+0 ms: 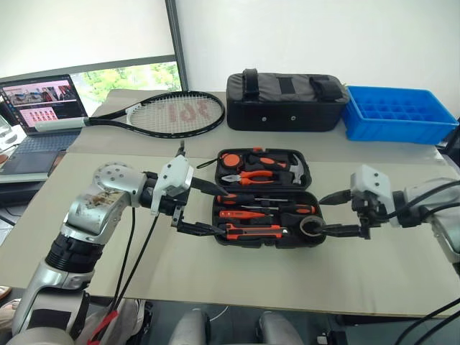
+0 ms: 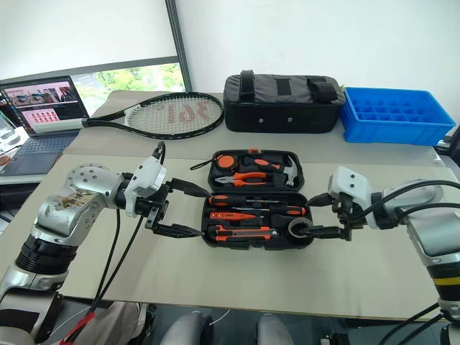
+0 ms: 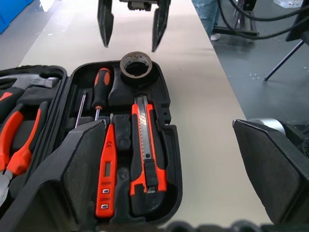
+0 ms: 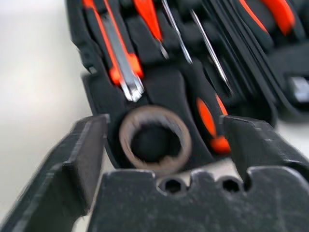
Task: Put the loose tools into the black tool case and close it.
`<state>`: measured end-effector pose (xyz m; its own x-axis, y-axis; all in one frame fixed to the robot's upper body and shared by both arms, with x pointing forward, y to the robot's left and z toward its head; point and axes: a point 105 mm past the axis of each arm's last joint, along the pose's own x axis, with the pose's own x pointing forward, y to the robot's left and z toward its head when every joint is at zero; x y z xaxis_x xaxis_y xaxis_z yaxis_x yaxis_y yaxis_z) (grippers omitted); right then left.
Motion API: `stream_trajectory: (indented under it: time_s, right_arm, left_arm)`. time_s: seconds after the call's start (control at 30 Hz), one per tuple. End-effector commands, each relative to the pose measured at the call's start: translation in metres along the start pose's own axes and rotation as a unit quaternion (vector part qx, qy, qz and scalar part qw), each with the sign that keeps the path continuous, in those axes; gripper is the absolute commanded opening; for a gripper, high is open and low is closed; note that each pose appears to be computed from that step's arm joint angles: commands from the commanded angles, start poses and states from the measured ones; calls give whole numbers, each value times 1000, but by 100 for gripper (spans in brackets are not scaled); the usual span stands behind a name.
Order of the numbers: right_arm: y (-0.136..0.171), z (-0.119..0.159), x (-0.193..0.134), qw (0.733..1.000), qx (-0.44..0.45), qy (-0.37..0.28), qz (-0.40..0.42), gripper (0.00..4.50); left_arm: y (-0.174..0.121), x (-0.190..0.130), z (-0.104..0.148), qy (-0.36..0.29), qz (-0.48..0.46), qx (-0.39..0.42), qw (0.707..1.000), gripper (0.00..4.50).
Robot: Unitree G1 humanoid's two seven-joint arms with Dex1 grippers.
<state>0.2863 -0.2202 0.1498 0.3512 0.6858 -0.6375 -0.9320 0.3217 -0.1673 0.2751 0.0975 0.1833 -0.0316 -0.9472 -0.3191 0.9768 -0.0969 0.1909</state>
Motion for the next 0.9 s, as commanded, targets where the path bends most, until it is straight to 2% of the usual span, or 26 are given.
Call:
stream_trajectory:
  time_s: [0.03,0.23,0.3,0.57,0.67,0.83,0.9]
  right_arm:
    - [-4,-4,-10,1000,-12,15,-7,273]
    - [1,-10,2,999,-35,36,13,61]
    - [3,-5,9,999,-41,27,20,7]
    - [5,-4,13,998,-40,23,29,7]
    - [-18,-1,2,999,-44,13,-27,7]
    - [-58,11,7,993,7,-44,-106,7]
    - [-71,5,15,990,50,-63,-116,61]
  left_arm:
    - [3,-6,9,-10,8,14,1000,450]
    - [4,-8,9,-6,9,16,1000,450]
    - [4,-8,9,-6,10,17,1000,450]
    - [11,-20,9,1,36,13,999,450]
    - [29,-33,6,-21,94,-13,995,450]
    - [63,-39,-22,-12,195,-63,979,450]
    - [86,-40,-32,-40,246,-115,962,450]
